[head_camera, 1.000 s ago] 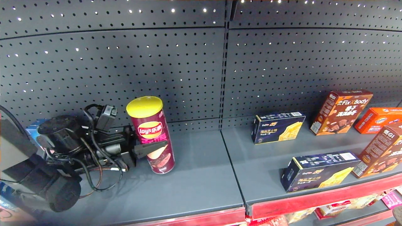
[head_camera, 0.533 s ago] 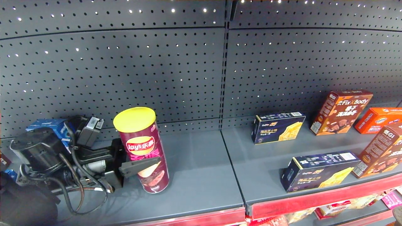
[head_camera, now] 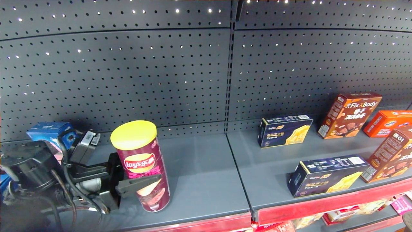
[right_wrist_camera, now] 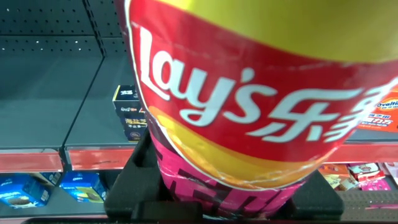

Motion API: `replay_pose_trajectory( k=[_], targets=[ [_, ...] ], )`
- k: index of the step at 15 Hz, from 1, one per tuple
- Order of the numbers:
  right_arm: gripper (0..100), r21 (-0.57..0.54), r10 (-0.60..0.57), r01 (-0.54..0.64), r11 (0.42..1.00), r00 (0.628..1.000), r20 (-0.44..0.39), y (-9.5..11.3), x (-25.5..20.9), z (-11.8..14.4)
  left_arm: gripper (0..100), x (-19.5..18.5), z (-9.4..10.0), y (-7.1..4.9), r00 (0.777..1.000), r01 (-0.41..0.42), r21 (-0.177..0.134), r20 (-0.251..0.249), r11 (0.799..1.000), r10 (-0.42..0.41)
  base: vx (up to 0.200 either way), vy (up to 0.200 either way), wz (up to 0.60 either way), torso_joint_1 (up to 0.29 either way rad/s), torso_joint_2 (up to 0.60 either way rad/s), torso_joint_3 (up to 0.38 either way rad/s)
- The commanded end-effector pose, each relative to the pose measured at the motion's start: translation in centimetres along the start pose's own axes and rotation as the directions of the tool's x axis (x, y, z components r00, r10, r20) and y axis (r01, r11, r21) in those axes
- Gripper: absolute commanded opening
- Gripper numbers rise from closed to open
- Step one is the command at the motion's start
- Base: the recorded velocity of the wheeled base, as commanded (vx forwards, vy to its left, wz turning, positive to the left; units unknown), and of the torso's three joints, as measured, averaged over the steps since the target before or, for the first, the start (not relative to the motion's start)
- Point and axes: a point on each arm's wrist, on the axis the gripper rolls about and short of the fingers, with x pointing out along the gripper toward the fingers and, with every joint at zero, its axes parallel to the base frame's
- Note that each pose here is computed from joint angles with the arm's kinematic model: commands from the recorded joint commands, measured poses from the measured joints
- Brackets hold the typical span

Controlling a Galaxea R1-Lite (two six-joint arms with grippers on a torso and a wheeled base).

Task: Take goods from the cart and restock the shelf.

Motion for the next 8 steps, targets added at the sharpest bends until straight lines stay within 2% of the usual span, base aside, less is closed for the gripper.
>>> replay_pose_trajectory(
  k=[1, 5, 8],
  targets=[
    [0, -0.001, 0.001, -0.001, 1.0, 1.0, -0.002, 0.0, 0.03, -0.03, 0, -0.28, -0.62, -0.54, 1.0, -0.001, -0.028, -0.015, 1.0, 0.001, 0.0, 0.0, 0.0, 0.0, 0.0, 0.0],
    [0, 0.0, 0.001, -0.001, 1.0, 1.0, -0.006, 0.0, 0.06, -0.13, 0, -0.19, -0.72, -0.34, 1.0, -0.003, -0.02, -0.017, 1.0, 0.002, 0.0, 0.0, 0.0, 0.0, 0.0, 0.0],
    [0, 0.0, 0.004, -0.004, 1.0, 1.0, -0.012, 0.02, 0.11, -0.33, 0, -0.05, -1.33, -0.02, 1.0, -0.004, -0.042, -0.028, 0.999, 0.003, 0.0, 0.0, 0.0, 0.0, 0.0, 0.0]
  ],
)
